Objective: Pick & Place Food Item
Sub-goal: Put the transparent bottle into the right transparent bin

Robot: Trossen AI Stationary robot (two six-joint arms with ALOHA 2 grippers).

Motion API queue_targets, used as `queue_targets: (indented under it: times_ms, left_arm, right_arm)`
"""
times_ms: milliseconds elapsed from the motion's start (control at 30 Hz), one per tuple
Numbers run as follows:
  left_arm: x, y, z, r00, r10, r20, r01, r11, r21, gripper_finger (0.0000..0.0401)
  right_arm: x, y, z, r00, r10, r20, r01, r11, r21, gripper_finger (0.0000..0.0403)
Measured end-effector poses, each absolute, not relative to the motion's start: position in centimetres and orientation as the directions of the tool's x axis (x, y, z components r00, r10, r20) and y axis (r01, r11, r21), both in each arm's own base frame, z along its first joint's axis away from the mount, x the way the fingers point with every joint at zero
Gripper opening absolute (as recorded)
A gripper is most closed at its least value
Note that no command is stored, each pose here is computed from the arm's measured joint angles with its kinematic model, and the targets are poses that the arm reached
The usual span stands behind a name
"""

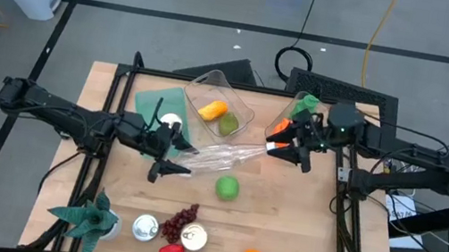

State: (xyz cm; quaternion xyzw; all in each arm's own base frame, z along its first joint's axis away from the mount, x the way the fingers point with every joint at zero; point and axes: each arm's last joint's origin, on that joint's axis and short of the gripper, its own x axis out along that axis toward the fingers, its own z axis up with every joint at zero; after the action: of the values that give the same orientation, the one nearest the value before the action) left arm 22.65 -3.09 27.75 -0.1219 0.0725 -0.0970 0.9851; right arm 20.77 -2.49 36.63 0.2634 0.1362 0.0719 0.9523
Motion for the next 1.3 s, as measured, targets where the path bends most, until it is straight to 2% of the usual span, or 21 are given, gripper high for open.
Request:
queue_targets:
  times_ms: [367, 700, 1167, 1300]
  left_arm:
    - [22.63, -3.06, 27.56, 0.970, -0.199, -0.138, 0.160, 0.954, -0.254, 0.0294]
    - [22.62, -3.04, 27.50, 0.970, -0.195, -0.145, 0.153, 0.954, -0.257, 0.0294]
    - [22.61, -3.05, 27.40, 0.969, -0.193, -0.154, 0.147, 0.952, -0.268, 0.0295]
    - [22.35, -3.02, 27.74, 0.971, -0.197, -0.136, 0.152, 0.946, -0.288, 0.0315]
  right_arm:
    - [20.91, -2.52, 36.29, 0.946, 0.207, -0.248, -0.059, 0.865, 0.497, 0.0240]
    - [21.32, -2.53, 36.05, 0.939, 0.230, -0.254, -0.092, 0.884, 0.459, 0.0120]
    - [21.63, -2.74, 35.83, 0.939, 0.223, -0.264, -0.094, 0.900, 0.425, 0.0122]
    - [21.40, -2.71, 36.06, 0.943, 0.218, -0.251, -0.100, 0.906, 0.411, 0.0122]
